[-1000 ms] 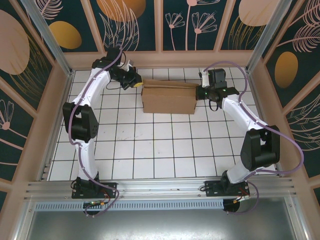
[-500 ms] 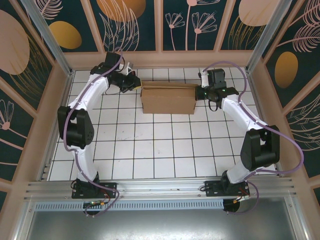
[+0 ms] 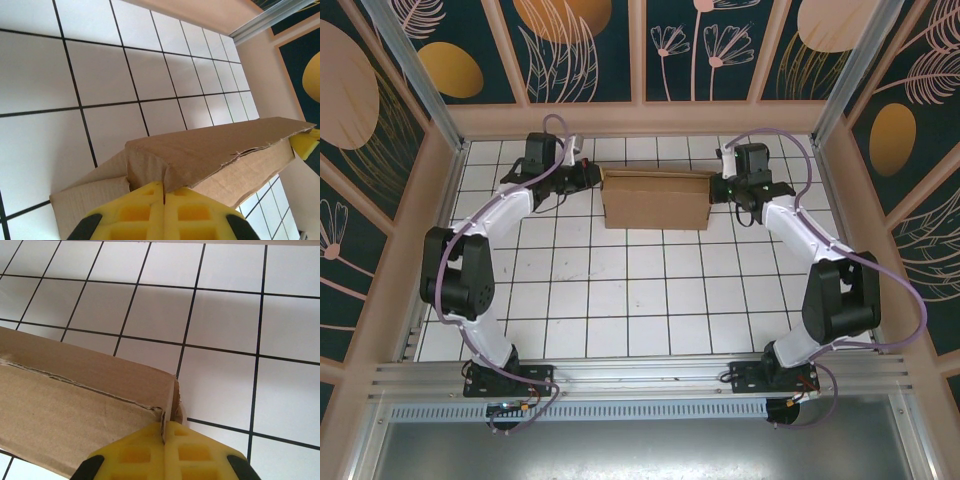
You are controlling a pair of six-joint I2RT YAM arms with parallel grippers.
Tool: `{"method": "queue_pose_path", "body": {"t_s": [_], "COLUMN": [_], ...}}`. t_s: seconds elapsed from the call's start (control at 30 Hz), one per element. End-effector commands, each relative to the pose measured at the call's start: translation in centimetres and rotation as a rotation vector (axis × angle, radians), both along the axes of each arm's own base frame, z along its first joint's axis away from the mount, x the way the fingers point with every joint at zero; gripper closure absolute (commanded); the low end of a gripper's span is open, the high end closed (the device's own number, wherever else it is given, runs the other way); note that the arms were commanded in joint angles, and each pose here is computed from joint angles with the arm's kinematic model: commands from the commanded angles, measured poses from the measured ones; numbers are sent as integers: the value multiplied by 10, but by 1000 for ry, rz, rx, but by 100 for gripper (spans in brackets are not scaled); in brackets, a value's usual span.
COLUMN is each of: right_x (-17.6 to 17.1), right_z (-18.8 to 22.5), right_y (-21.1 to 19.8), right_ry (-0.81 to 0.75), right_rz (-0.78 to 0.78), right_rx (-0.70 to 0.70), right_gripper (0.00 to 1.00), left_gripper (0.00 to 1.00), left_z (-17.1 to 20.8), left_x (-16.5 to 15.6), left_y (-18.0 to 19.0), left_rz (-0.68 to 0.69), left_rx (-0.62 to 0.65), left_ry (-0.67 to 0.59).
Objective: Fold the paper box
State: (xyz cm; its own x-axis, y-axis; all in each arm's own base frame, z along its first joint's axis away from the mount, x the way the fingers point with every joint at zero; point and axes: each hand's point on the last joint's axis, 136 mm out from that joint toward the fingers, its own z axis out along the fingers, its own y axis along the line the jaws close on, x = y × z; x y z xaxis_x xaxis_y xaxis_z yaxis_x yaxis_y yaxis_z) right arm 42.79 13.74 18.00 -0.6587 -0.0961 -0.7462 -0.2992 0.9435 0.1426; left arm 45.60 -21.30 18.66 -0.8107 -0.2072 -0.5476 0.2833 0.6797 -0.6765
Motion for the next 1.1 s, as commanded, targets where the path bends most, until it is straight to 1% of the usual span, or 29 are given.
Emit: {"method": "queue_pose_path", "body": {"t_s": [0.0,0.1,0.2,0.3,0.4,0.47,0.57,0.7,0.77,0.87,0.9,0.97,1.0,1.07], "right_x": [-39,-40,-38,-36,-35,-35,-36,-41,-43,-48,-50,-55,-58,-62], "right_z": [-48,-44,-28,-10,-3,-3,0,8,12,23,28,40,46,58], "right_y": [6,9,11,13,14,13,11,10,11,11,11,11,10,9], "right_ry": [176,134,75,10,-25,-30,-45,-86,-101,-143,-163,-203,-222,-257], "right_rz": [42,64,72,76,77,71,58,53,57,71,77,90,93,100], "right_rx": [-3,10,31,58,70,69,75,98,108,120,123,131,135,150], "right_gripper": [100,100,99,99,96,94,88,83,78,64,58,38,32,25], "left_gripper": [100,100,100,100,99,100,100,100,100,100,100,100,100,100], "left_z": [-57,-65,-81,-90,-95,-99,-103,-108,-110,-115,-116,-117,-117,-117], "left_x": [-25,-32,-38,-44,-47,-48,-51,-55,-59,-64,-64,-64,-64,-64], "left_y": [3,4,6,2,-2,0,3,6,8,10,10,11,12,11], "left_rz": [-8,-9,-1,-21,-33,-22,-8,5,14,15,16,19,21,19], "left_rx": [94,133,196,244,265,273,281,297,295,295,297,305,307,305], "left_ry": [126,98,91,80,68,58,43,29,17,22,25,22,24,22]}}
